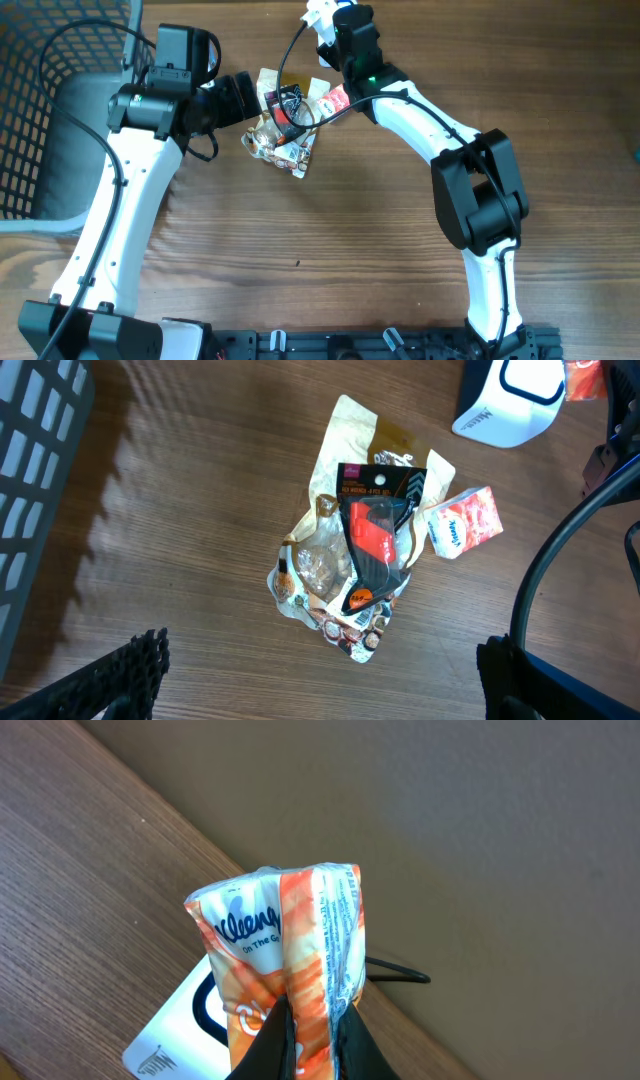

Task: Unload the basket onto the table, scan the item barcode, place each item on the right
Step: 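Lift the Kleenex pack and hold it over the scanner, then carry the Kleenex pack away to the right off the table, then release the Kleenex pack at the right edge with the right gripper, then move the right gripper back to the pile toward the red pack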

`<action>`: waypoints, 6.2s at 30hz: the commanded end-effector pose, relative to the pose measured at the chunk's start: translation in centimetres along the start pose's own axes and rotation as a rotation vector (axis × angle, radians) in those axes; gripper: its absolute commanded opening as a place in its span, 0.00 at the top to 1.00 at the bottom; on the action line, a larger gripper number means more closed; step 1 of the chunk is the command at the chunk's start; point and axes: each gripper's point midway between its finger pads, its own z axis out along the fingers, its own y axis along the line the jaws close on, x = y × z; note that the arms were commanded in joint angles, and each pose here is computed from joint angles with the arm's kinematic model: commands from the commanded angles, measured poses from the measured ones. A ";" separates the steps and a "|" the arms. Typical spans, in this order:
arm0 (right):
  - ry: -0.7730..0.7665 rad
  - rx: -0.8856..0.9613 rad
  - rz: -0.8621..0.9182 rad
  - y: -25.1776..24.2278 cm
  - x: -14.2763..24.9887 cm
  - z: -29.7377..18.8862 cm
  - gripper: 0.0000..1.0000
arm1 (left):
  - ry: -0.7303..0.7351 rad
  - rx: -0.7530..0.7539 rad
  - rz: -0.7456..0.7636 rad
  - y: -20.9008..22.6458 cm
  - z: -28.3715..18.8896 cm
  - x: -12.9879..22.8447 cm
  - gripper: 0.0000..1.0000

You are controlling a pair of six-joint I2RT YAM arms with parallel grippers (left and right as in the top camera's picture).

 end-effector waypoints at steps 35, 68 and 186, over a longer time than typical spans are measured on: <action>0.292 0.399 1.168 -24.2 14.9 -10.9 0.95 | -0.004 -0.006 -0.011 0.1 0.1 -0.2 0.00; 0.699 0.279 1.242 -22.2 38.9 -18.7 0.14 | -0.004 -0.006 -0.011 0.1 0.1 -0.2 0.00; 0.481 -0.171 1.028 4.7 5.4 -8.7 0.51 | -0.004 -0.006 -0.011 0.1 0.1 -0.2 0.00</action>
